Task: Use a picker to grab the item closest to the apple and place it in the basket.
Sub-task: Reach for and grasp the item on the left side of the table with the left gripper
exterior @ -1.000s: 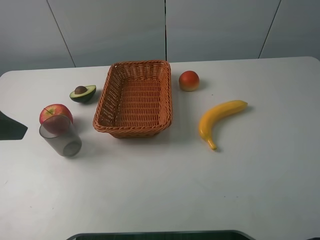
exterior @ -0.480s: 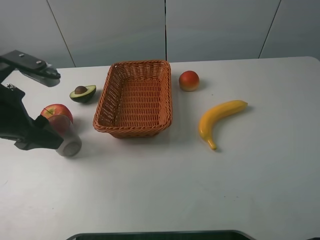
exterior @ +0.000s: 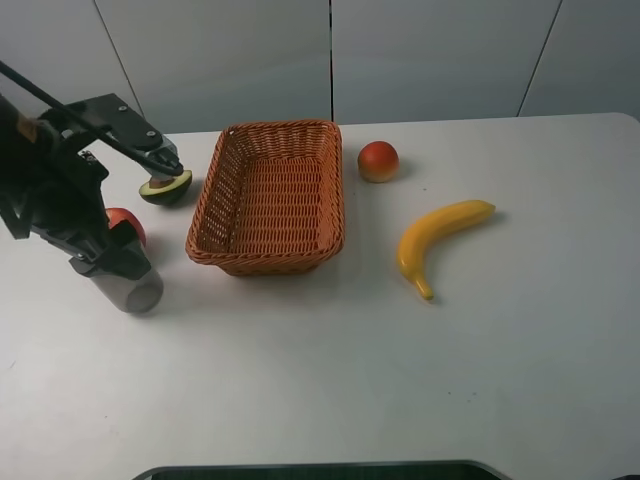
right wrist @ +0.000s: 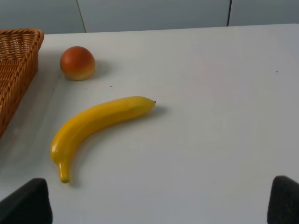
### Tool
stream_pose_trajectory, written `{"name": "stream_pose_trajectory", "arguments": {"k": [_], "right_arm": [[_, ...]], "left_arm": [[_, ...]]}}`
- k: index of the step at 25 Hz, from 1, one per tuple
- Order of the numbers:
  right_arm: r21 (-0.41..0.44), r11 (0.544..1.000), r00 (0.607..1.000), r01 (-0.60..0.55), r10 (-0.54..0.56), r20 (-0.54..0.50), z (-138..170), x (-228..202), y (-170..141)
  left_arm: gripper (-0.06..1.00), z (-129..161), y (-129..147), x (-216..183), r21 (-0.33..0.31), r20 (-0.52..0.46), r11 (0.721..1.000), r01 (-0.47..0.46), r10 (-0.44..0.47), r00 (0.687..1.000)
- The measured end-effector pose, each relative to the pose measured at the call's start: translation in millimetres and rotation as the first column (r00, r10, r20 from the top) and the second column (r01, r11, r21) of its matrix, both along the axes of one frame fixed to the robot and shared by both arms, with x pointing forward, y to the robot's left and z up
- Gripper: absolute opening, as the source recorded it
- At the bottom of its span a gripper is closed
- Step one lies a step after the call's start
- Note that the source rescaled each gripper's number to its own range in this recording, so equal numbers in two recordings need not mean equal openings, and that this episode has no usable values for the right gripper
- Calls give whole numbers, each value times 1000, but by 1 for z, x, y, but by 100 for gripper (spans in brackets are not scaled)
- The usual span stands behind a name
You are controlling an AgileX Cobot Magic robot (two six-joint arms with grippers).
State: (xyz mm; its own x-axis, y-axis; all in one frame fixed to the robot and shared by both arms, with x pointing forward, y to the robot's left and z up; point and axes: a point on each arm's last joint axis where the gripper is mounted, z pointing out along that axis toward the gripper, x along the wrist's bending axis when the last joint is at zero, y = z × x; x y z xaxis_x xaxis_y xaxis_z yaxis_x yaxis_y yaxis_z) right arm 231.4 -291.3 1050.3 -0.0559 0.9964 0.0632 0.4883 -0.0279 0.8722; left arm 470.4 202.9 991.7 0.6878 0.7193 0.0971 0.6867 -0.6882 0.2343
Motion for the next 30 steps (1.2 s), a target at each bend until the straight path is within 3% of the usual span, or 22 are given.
{"name": "stream_pose_trajectory", "arguments": {"k": [14,30], "right_arm": [[0,1000,1000,0,0,0,0,0,0],[0,1000,1000,0,0,0,0,0,0]], "left_arm": [[100,-37,-5,13,65,-103,997,48,-41,994],[100,-58,-6,13,26,-26,999,42,-42,999]]}}
